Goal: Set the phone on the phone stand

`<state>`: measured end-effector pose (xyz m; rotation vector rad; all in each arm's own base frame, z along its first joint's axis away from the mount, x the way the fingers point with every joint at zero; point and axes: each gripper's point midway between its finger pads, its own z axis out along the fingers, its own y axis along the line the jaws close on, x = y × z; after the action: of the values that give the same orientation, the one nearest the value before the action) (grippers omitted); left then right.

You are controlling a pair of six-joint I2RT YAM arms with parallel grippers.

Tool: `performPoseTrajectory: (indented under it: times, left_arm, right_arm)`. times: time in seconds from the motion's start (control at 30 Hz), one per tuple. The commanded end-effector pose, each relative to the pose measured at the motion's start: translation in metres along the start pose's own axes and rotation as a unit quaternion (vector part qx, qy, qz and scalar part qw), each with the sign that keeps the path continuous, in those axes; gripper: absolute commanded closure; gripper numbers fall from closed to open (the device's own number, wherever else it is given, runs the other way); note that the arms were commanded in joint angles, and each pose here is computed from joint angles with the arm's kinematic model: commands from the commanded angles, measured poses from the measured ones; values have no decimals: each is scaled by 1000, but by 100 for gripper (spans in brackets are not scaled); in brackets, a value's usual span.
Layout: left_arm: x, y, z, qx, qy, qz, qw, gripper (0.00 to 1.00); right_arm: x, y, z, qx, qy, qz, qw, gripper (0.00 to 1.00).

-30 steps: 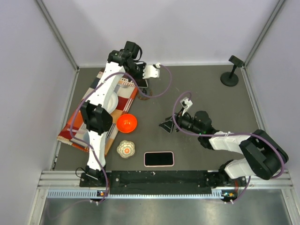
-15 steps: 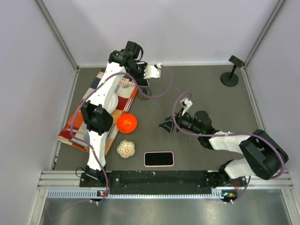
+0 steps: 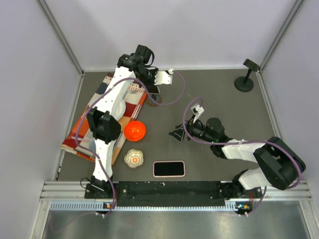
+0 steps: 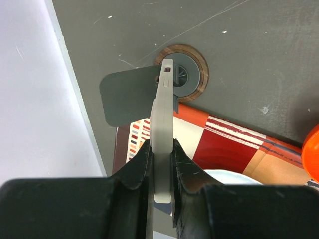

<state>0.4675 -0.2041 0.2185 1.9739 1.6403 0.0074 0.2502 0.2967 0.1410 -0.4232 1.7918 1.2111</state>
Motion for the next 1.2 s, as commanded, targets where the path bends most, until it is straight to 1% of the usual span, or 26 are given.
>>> performPoseTrajectory:
  times: [0.0, 0.13, 0.27, 0.4, 0.63, 0.8, 1.17]
  left_arm:
    - [-6, 7, -12, -19, -5, 7, 1000, 100]
    - [3, 9, -8, -22, 14, 1, 1000, 100]
    - [3, 9, -8, -21, 9, 2, 1000, 100]
    - [-8, 10, -10, -23, -17, 6, 1000, 100]
    - [-10, 8, -3, -15, -24, -1, 1000, 100]
    - [1, 5, 5, -8, -2, -8, 1000, 100]
    - [10, 8, 2, -15, 21, -11, 1000, 100]
  right_arm:
    - [-26, 13, 6, -29, -36, -19, 999, 22]
    - [-25, 14, 5, -30, -37, -20, 999, 22]
    - [-25, 14, 5, -32, -36, -19, 999, 22]
    - [-25, 14, 5, -32, -36, -19, 999, 22]
    - [-25, 15, 6, -33, -35, -20, 999, 22]
    - [-25, 14, 6, -33, -36, -19, 999, 21]
    - [-24, 15, 6, -36, -35, -19, 999, 22]
